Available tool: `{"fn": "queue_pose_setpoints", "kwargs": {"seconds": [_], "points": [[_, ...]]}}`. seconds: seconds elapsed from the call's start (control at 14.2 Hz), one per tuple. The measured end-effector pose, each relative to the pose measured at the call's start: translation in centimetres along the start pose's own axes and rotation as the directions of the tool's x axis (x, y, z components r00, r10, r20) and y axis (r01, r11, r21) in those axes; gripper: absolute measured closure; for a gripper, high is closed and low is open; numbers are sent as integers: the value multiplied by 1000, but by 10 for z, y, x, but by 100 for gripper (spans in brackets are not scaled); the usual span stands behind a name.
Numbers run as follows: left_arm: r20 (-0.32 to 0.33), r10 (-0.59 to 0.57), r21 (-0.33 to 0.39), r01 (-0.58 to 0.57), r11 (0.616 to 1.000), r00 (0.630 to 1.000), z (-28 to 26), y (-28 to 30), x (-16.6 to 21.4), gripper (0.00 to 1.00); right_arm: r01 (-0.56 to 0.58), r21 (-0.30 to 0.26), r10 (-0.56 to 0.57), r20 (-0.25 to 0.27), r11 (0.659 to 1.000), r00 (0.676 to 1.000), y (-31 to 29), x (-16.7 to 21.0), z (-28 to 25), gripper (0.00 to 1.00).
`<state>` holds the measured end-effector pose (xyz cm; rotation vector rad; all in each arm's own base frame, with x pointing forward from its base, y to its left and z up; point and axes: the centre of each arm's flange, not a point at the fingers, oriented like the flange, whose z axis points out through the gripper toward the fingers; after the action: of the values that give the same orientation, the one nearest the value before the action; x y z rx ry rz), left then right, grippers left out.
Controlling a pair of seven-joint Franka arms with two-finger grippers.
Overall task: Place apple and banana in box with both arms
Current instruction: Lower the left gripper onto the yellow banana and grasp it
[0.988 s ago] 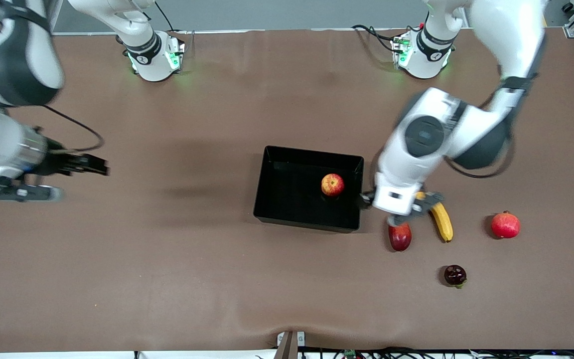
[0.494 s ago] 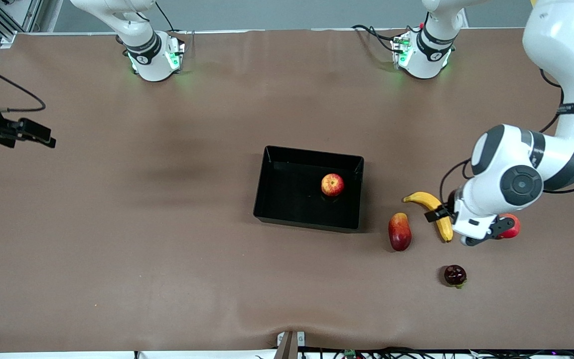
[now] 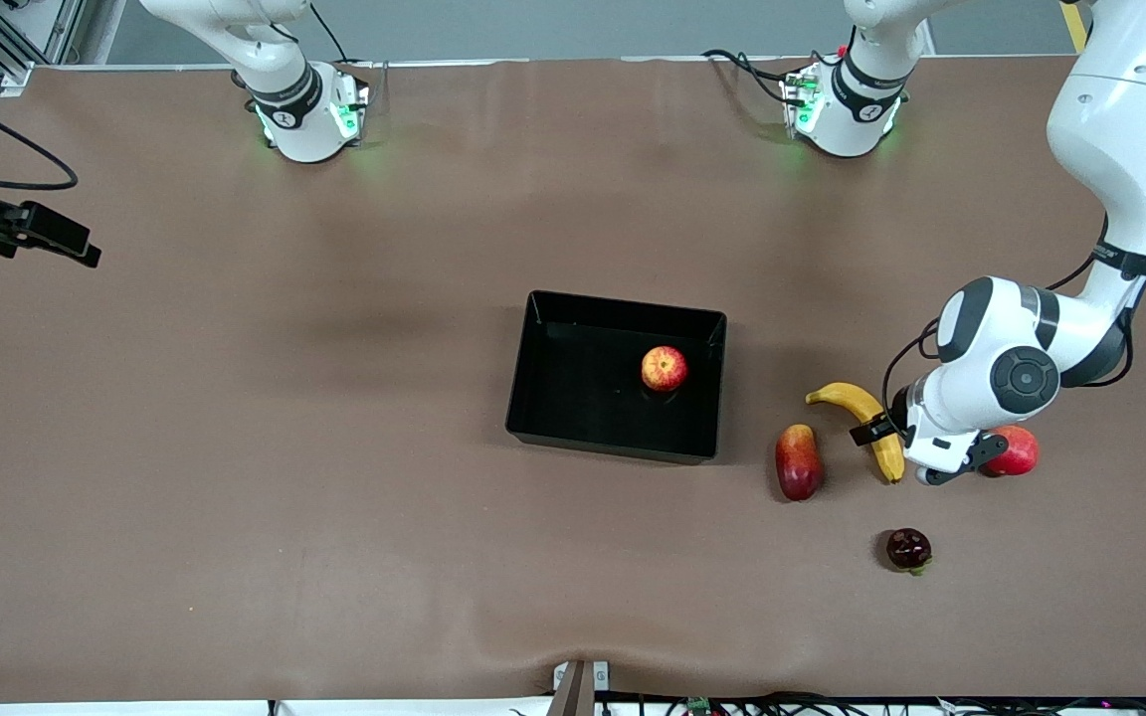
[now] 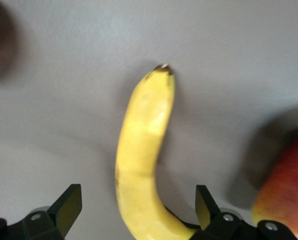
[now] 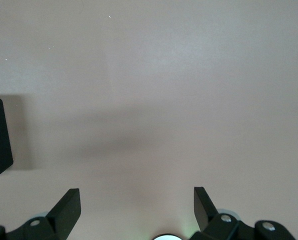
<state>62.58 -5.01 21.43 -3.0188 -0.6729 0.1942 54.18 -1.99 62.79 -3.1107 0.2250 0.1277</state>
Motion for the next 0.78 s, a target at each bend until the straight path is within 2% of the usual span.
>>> {"fn": "queue_pose_setpoints", "kwargs": {"seconds": [0.14, 0.21, 0.42, 0.49, 0.78], "points": [[26, -8, 6, 8, 1000, 1000, 14, -8, -2, 5, 0, 1, 0, -10, 1000, 1000, 0, 0, -5, 0], [35, -9, 7, 9, 1000, 999, 19, -9, -3, 14, 1, 1, -1, -6, 1000, 1000, 0, -1, -5, 0], [46, -7, 5, 7, 1000, 999, 26, -8, -4, 49, 6, -2, -6, 16, 1000, 1000, -3, -4, -4, 0], [45, -7, 4, 7, 1000, 999, 26, -8, -4, 57, 8, -2, -8, 17, 1000, 1000, -4, -4, -4, 0], [30, 0, 18, 0, 1000, 1000, 5, -5, -4, 59, 14, -3, -14, 19, 1000, 1000, -7, -5, -3, 0]]}}
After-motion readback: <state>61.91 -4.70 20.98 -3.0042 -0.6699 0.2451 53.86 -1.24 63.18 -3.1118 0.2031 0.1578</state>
